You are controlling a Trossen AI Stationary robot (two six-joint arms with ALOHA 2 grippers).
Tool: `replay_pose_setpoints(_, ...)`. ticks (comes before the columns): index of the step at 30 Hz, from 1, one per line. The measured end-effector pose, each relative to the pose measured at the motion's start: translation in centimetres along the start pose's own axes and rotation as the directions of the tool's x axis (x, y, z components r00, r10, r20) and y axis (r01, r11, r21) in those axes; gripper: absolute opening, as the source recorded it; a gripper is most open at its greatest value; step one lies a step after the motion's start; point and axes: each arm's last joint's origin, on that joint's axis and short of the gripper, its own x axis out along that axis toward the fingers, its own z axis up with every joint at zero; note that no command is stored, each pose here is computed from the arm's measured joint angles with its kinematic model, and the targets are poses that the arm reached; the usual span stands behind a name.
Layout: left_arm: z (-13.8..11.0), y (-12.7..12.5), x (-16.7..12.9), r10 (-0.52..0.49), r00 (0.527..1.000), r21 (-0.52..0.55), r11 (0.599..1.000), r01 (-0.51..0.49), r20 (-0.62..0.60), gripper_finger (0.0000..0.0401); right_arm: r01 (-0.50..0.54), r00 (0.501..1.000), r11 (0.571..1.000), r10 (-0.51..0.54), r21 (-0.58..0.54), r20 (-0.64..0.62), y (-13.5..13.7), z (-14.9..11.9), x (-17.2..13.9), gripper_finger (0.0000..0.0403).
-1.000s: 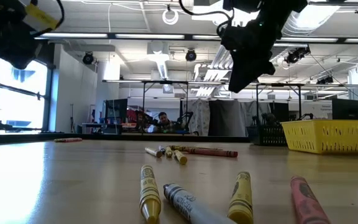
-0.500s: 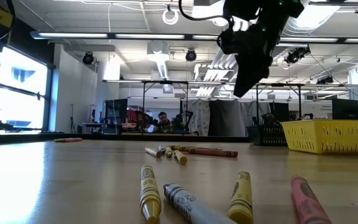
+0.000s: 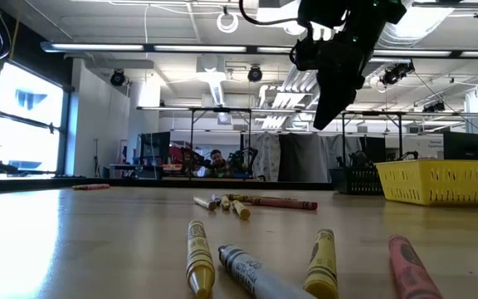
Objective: Sort crayons
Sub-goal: Put the yellow crayon into the black bin
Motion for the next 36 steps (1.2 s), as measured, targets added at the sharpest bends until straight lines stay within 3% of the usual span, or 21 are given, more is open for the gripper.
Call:
replay_pose_setpoints(6, 0.3, 0.0, 0.1, 0.055, 0.998, -0.023, 0.998, -0.054, 0.023, 0.0082, 0.000, 1.000, 1.000, 0.000, -0.003, -0.001, 0.0, 0.0, 0.0, 0.0078)
replay_pose_setpoints(13, 0.7, -0.3, 0.0, 0.060, 0.998, -0.045, 0.997, -0.059, 0.014, 0.0008, 0.000, 1.000, 1.000, 0.000, -0.004, -0.001, 0.0, 0.0, 0.0, 0.0078)
replay_pose_setpoints(17, 1.1, -0.6, -0.3, 0.045, 0.999, -0.065, 0.997, -0.045, 0.001, 0.0009, 0.005, 1.000, 1.000, -0.005, -0.005, 0.001, 0.0, 0.0, 0.0, 0.0078)
replay_pose_setpoints(22, 2.0, -0.8, -1.7, -0.026, 0.998, -0.066, 0.997, 0.030, 0.057, 0.0002, 0.009, 1.000, 1.000, -0.009, -0.001, -0.025, 0.0, 0.2, -1.1, 0.0078)
replay_pose_setpoints(26, 2.6, -1.2, -3.7, -0.158, 0.980, -0.065, 0.984, 0.167, 0.124, 0.0003, 0.013, 0.999, 1.000, -0.013, -0.002, -0.047, -0.1, 0.4, -2.9, 0.0078)
replay_pose_setpoints(28, 3.4, -1.5, -4.7, -0.242, 0.948, -0.041, 0.966, 0.256, 0.204, 0.0002, 0.018, 0.997, 1.000, -0.018, 0.000, -0.069, -0.2, 0.3, -4.1, 0.0078)
replay_pose_setpoints(31, 4.5, -2.2, -6.5, -0.386, 0.864, 0.020, 0.916, 0.401, 0.324, 0.0001, 0.064, 0.993, 0.998, -0.062, 0.025, -0.099, -0.5, -0.3, -6.3, 0.0078)
replay_pose_setpoints(36, 6.8, -3.4, -9.2, -0.528, 0.707, 0.138, 0.836, 0.532, 0.471, 0.0001, 0.154, 0.988, 0.971, -0.147, 0.181, -0.051, -1.5, -2.2, -10.9, 0.0078)
